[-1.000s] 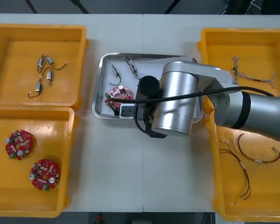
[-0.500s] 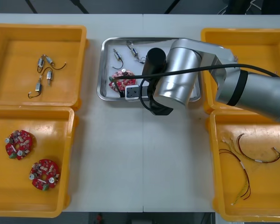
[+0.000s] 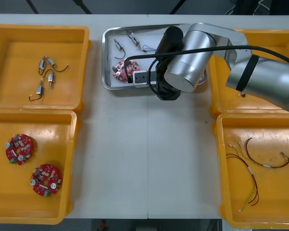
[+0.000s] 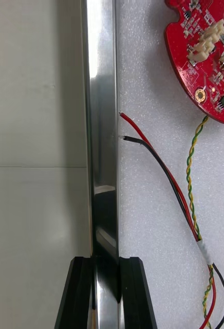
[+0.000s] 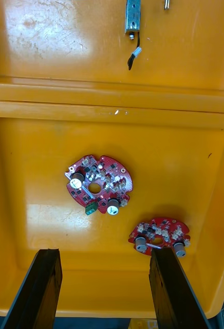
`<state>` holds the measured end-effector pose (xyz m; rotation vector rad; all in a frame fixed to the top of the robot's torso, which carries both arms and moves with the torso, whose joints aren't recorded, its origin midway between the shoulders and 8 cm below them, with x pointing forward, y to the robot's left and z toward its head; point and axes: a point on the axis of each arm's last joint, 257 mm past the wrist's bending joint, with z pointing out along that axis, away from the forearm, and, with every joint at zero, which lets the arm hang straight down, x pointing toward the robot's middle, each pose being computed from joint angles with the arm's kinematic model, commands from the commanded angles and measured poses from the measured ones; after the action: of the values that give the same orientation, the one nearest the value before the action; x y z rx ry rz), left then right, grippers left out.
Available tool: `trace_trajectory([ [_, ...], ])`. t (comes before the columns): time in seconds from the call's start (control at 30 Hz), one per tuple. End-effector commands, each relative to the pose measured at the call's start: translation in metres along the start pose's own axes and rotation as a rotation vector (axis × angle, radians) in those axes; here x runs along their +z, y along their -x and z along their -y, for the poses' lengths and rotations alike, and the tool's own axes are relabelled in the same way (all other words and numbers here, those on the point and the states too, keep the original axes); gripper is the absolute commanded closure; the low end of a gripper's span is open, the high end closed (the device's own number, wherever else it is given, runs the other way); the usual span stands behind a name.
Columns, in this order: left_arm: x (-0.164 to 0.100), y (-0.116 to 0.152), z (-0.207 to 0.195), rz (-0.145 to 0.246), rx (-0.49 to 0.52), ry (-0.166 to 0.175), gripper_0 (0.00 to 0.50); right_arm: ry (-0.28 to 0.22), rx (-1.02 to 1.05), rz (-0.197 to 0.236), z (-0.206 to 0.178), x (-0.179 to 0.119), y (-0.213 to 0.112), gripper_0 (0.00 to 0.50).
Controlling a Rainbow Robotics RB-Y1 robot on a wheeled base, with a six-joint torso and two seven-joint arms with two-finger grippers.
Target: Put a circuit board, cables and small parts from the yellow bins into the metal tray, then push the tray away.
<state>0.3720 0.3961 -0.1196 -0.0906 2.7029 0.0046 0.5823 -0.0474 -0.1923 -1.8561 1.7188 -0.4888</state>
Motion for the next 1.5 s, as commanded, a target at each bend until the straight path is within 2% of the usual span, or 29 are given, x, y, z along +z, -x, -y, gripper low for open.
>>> trace_trajectory([
  [0.03, -0.014, 0.006, -0.01, 0.012, 0.049, 0.043, 0.0, -0.089, -0.02, 0.054, 0.05, -0.023, 0.025, 0.5],
  [0.57, -0.014, 0.006, -0.01, 0.012, 0.049, 0.043, 0.0, -0.203, 0.0, 0.167, 0.088, -0.014, 0.056, 0.5],
  [0.83, -0.014, 0.006, -0.01, 0.012, 0.049, 0.043, 0.0, -0.194, -0.003, 0.205, 0.083, -0.017, 0.071, 0.5],
  [0.9, -0.014, 0.006, -0.01, 0.012, 0.049, 0.043, 0.0, -0.185, -0.006, 0.209, 0.079, -0.016, 0.073, 0.392],
  [0.93, -0.014, 0.006, -0.01, 0.012, 0.049, 0.043, 0.0, -0.185, -0.007, 0.21, 0.078, -0.017, 0.074, 0.368],
  [0.97, -0.014, 0.006, -0.01, 0.012, 0.049, 0.043, 0.0, -0.186, -0.014, 0.211, 0.078, -0.017, 0.075, 0.316],
  [1.0, -0.014, 0.006, -0.01, 0.012, 0.049, 0.043, 0.0, -0.185, -0.012, 0.209, 0.078, -0.017, 0.074, 0.243],
  [1.03, -0.014, 0.006, -0.01, 0.012, 0.049, 0.043, 0.0, -0.187, -0.015, 0.21, 0.078, -0.017, 0.074, 0.21],
  [1.1, -0.014, 0.006, -0.01, 0.012, 0.049, 0.043, 0.0, -0.185, -0.014, 0.207, 0.078, -0.017, 0.072, 0.058],
  [1.13, -0.014, 0.006, -0.01, 0.012, 0.049, 0.043, 0.0, -0.181, -0.007, 0.203, 0.078, -0.017, 0.071, 0.021],
  [1.17, -0.014, 0.006, -0.01, 0.012, 0.049, 0.043, 0.0, -0.169, 0.002, 0.198, 0.075, -0.016, 0.069, 0.0],
  [1.3, -0.014, 0.006, -0.01, 0.012, 0.049, 0.043, 0.0, -0.127, 0.027, 0.179, 0.069, -0.021, 0.06, 0.0],
  [1.5, -0.014, 0.006, -0.01, 0.012, 0.049, 0.043, 0.0, -0.055, 0.089, 0.123, 0.063, -0.045, 0.036, 0.0],
])
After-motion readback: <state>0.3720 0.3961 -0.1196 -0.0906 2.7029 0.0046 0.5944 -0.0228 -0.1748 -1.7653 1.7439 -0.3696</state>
